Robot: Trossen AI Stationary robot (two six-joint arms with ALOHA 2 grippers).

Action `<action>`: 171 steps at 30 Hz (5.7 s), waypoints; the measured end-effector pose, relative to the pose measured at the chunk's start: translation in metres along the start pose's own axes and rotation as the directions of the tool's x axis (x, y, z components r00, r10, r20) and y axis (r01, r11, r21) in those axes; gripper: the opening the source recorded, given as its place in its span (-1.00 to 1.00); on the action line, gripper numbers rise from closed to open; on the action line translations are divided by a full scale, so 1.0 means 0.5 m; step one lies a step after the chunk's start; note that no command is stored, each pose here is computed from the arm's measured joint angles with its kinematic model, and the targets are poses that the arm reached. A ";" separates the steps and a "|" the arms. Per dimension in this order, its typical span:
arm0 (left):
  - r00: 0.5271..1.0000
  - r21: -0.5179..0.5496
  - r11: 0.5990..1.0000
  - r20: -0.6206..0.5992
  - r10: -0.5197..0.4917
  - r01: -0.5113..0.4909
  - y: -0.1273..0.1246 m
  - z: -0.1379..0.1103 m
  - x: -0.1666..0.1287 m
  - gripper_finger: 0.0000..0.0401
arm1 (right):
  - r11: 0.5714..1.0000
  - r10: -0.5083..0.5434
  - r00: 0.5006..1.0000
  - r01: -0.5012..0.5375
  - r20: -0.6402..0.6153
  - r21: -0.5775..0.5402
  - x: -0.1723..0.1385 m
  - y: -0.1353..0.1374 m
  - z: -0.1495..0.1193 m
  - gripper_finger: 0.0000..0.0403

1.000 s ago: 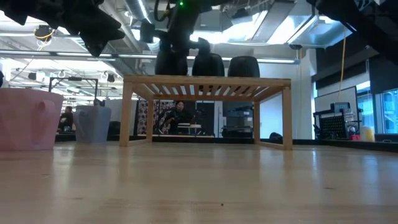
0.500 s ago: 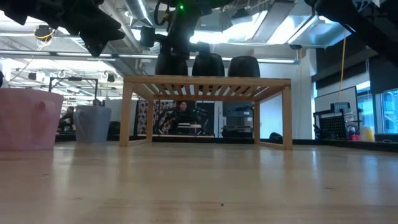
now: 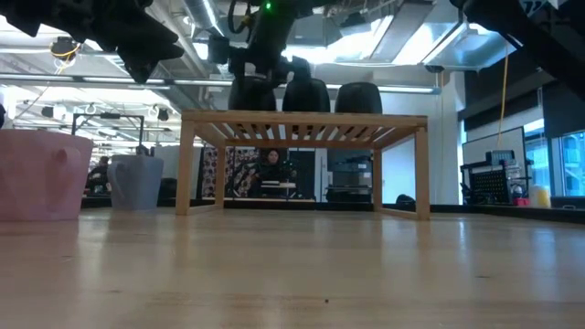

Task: Place coffee mugs
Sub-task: Put the red mug on the shelf, then put the pink mug on the shelf

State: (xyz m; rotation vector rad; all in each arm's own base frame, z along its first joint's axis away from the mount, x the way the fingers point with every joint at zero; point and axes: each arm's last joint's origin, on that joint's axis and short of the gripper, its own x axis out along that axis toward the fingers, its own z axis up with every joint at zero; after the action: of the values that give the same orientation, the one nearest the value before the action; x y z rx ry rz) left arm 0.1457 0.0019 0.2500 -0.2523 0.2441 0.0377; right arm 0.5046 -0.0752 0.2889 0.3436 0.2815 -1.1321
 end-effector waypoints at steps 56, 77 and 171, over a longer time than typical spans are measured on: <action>0.414 0.088 0.911 -0.871 0.266 -0.403 0.023 0.115 -0.036 -0.09 | 0.831 0.474 0.721 -0.557 -0.506 -0.015 -0.536 -0.205 -0.411 -0.02; 0.183 0.173 0.973 -0.963 0.200 -0.151 0.096 -0.024 0.038 -0.05 | 0.866 0.413 0.793 -0.494 -0.448 -0.076 -0.503 -0.208 -0.399 -0.02; 0.744 0.012 0.987 -0.655 0.129 -0.161 -0.070 0.180 0.182 -0.72 | 0.432 0.683 0.575 -0.815 -0.450 -0.387 -0.322 -0.078 -0.147 -0.90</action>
State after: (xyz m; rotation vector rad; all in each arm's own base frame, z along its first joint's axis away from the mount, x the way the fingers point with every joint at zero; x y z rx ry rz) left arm 0.2573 -0.0085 0.3207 -0.2858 0.9747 0.1110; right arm 0.4011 0.0735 0.2793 0.0319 0.5814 -0.0458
